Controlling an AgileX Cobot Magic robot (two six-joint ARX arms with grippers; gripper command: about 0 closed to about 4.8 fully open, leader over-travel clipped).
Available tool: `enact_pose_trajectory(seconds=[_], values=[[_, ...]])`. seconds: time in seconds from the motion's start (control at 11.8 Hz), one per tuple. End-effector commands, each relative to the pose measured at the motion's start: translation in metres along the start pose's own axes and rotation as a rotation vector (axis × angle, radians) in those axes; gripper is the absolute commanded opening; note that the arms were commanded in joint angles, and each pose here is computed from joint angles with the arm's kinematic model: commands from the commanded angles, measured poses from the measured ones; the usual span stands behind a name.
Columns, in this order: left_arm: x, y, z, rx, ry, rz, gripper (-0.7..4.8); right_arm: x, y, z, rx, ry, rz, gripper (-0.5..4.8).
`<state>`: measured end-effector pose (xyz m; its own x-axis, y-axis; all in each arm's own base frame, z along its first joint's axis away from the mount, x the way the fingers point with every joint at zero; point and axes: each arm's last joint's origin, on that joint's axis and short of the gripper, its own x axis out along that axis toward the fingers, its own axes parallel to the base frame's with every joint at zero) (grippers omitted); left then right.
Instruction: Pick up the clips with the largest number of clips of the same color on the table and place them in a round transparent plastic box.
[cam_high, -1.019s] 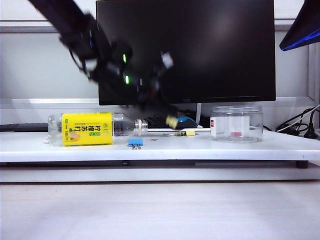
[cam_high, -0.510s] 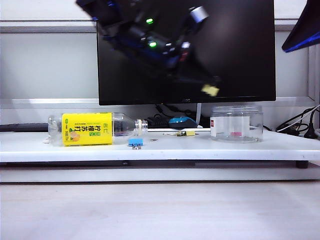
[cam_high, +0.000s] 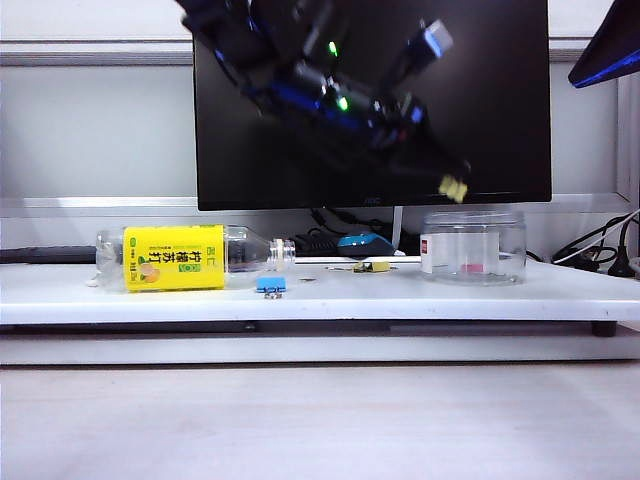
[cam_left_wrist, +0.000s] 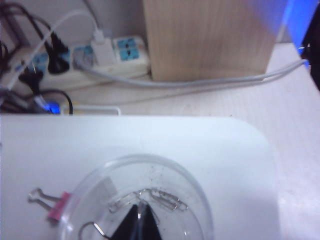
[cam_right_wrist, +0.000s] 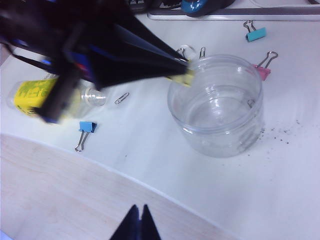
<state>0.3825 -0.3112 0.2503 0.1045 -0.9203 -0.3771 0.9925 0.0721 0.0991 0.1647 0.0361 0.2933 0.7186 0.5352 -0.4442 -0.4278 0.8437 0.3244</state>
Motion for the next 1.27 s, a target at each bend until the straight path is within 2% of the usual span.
enact_pose_trajectory(seconds=[0.08,0.34,0.59,0.68,0.85,1.02,1.1,1.27], values=[[0.013,0.001,-0.003,-0.032,0.007,0.056,1.13,-0.001,0.001,0.002,-0.010,-0.012,0.008,0.13],[0.013,0.002,-0.003,-0.050,0.008,0.063,1.56,-0.002,0.001,0.002,-0.011,-0.013,0.008,0.13],[-0.009,0.015,0.015,-0.047,0.089,0.118,1.85,-0.001,0.001,0.002,-0.011,-0.012,0.008,0.13],[-0.048,0.036,0.016,-0.075,0.158,0.110,1.83,-0.002,0.001,0.002,-0.011,-0.013,0.008,0.13],[-0.094,0.062,-0.012,-0.190,0.151,0.066,1.79,-0.002,0.002,0.002,-0.011,-0.012,0.013,0.13],[-0.098,0.062,-0.025,-0.133,0.206,0.043,1.80,-0.001,0.002,0.002,-0.011,-0.009,0.040,0.13],[-0.096,0.062,-0.032,-0.073,0.277,0.054,1.80,-0.001,0.003,0.002,-0.011,-0.005,0.066,0.13],[-0.075,0.068,-0.047,-0.027,0.272,0.056,1.80,-0.001,0.004,0.001,-0.009,0.006,0.113,0.13]])
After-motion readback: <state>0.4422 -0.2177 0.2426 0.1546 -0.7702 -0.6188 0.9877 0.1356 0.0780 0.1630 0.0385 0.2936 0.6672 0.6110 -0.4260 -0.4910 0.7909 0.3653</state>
